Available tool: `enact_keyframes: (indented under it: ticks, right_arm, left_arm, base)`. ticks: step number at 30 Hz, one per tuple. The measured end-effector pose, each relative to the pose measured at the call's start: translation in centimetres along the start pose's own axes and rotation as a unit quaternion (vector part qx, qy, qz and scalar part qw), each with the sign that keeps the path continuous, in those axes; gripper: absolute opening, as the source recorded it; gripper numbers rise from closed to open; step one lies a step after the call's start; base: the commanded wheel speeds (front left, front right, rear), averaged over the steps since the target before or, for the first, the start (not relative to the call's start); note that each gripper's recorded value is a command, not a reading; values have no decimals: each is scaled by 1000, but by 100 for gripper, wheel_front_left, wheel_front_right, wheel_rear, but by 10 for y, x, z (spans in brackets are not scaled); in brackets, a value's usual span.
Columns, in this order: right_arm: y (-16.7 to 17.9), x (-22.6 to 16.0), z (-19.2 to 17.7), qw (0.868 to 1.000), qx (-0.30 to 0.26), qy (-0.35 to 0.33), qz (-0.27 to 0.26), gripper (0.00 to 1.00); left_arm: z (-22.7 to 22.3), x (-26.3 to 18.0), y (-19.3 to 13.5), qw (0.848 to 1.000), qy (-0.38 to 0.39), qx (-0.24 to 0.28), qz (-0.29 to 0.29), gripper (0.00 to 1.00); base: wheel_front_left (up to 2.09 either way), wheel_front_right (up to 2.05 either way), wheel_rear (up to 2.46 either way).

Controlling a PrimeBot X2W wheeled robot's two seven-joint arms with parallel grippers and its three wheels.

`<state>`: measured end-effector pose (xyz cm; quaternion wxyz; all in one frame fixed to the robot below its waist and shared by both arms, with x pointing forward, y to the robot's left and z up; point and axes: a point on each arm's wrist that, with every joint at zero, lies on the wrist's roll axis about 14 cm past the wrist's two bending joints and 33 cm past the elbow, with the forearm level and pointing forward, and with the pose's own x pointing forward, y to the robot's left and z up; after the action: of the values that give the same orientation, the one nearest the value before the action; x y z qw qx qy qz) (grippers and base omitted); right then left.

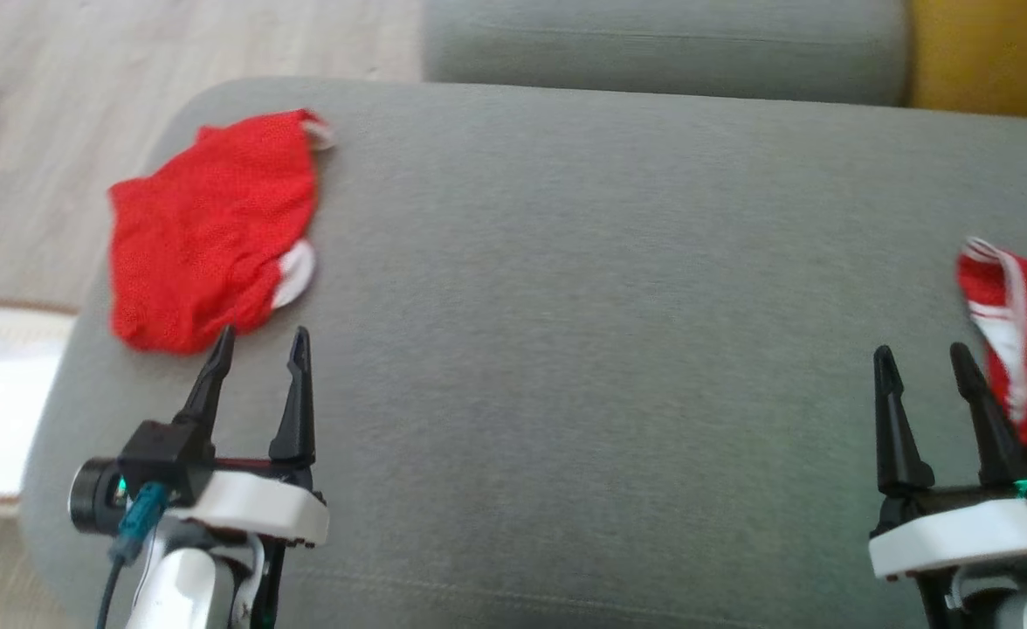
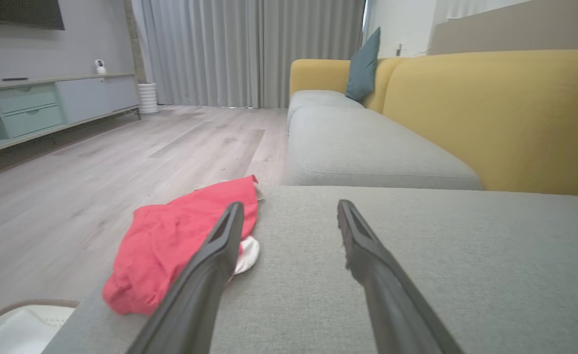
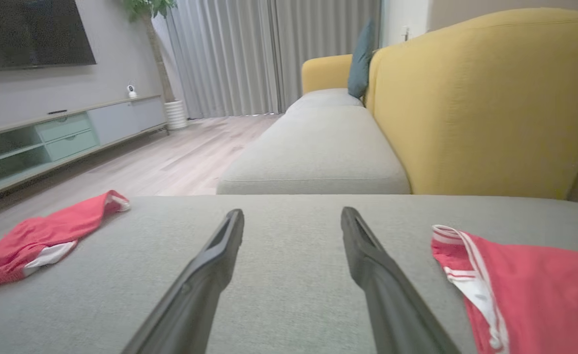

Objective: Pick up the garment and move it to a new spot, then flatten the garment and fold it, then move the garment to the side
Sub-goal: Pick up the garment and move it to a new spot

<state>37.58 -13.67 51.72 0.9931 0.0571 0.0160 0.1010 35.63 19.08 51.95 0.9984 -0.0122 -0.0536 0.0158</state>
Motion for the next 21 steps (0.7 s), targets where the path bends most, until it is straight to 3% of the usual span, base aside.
enact_keyframes:
  ticks: [12,21]
  right_arm:
    - [81,35,-3,992,-6,16,126,100]
    - [115,42,-7,984,-5,25,175,100]
  left_arm:
    - [16,-42,72,992,-17,6,122,100]
    - [30,-66,103,985,-33,19,171,100]
  base:
    - [0,0,0]
    - [0,0,0]
